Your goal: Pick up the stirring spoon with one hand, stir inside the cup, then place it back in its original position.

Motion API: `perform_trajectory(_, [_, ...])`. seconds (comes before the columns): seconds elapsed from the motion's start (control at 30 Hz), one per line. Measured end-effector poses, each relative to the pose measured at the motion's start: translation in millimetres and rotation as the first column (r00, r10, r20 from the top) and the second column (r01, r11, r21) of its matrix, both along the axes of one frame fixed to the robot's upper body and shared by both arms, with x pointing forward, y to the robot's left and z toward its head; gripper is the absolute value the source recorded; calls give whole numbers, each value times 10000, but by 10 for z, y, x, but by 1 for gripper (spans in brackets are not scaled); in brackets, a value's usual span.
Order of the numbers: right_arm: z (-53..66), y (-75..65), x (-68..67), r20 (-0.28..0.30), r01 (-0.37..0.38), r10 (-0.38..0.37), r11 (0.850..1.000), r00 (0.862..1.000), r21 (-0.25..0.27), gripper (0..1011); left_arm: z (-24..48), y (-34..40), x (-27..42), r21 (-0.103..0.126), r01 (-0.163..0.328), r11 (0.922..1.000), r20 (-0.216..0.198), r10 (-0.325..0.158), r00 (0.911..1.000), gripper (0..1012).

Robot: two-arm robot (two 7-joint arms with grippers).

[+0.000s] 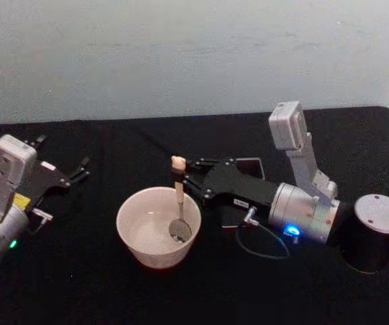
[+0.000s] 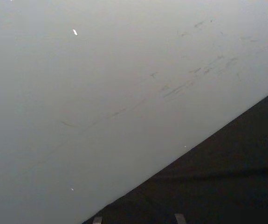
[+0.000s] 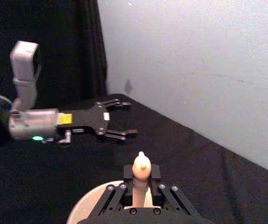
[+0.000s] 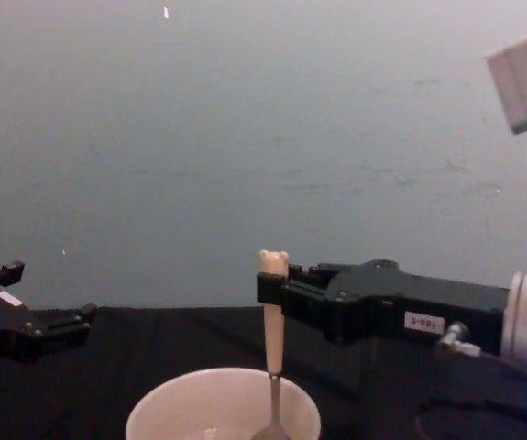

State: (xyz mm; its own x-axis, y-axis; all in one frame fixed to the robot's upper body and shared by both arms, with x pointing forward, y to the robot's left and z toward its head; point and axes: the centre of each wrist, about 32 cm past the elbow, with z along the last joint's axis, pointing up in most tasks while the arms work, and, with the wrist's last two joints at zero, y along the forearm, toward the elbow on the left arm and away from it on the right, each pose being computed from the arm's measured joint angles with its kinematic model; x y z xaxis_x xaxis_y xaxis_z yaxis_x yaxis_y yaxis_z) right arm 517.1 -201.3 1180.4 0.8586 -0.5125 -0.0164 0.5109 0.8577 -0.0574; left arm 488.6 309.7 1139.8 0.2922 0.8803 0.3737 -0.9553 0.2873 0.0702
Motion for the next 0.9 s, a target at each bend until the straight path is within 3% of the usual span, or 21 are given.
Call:
perform_trajectory(0.43, [7,113,-95,-287,-683,686,9976,9972,114,211,0,0,0,0,1,10000,0,-1,10000,1001])
perform_trajectory(0.9, [-39,376,47,-261,-673,677,9976,9974,148,211,0,0,0,0,1,10000,0,-1,10000,1001])
